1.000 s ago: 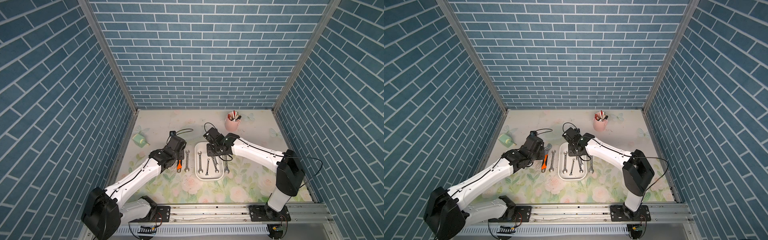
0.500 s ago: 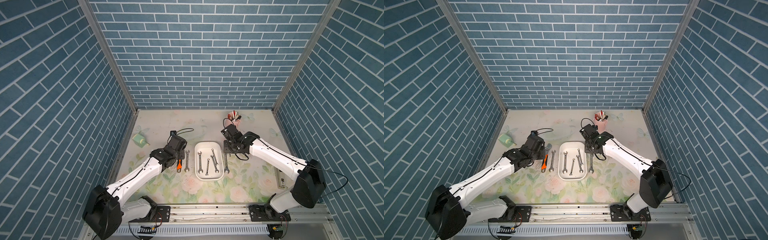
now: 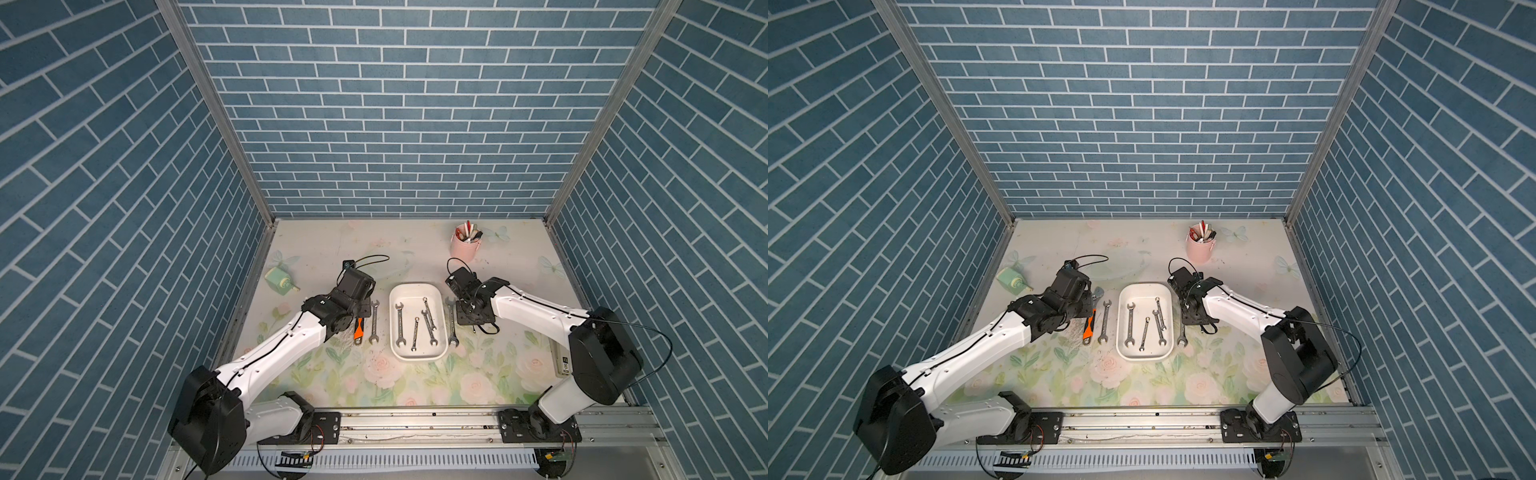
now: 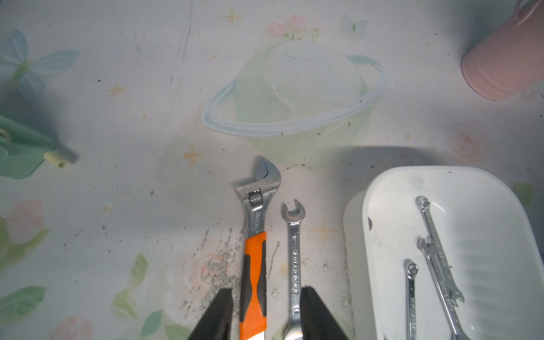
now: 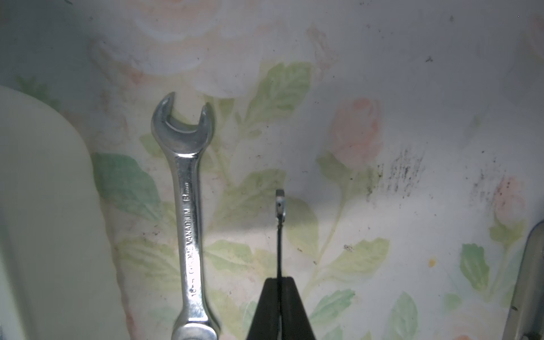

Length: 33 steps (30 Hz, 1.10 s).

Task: Take out the wrench from the storage box
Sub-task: Place the wrench at the center of the board.

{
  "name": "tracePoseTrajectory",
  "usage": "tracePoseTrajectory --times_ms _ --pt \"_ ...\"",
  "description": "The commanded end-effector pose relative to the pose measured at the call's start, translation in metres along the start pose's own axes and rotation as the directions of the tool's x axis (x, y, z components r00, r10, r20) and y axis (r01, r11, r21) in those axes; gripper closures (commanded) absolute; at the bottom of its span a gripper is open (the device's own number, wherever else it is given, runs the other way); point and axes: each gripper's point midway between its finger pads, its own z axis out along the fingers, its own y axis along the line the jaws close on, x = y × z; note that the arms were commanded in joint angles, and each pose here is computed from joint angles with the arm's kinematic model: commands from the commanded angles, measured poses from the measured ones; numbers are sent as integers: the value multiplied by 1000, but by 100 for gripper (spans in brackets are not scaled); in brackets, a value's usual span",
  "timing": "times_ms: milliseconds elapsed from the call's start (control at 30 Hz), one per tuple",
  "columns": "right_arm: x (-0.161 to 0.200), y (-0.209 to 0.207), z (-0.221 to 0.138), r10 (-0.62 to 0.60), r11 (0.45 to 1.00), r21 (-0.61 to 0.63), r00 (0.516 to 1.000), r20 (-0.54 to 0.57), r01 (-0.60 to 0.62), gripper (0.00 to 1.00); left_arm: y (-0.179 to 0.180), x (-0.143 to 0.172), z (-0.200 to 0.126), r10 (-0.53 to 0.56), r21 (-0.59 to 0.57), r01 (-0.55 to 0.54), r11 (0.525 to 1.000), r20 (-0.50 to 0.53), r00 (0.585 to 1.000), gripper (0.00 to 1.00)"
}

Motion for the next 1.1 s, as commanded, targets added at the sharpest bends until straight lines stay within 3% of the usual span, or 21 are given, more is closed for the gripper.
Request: tracePoseTrajectory --times_ms 0,667,833,1067 --pt "-3 0 10 -39 999 23 999 8 39 100 -1 -5 -4 -17 7 17 1000 0 1000 57" --pt "11 5 39 -67 997 41 995 -76 70 100 1 -3 -7 -24 11 24 1000 4 1000 57" --pt "6 7 31 -58 998 24 997 -56 59 77 0 -4 -8 -25 16 25 1000 5 1000 57" --pt "-3 4 10 -44 999 10 999 -20 44 72 -3 -2 -6 -30 28 30 999 -1 1000 57"
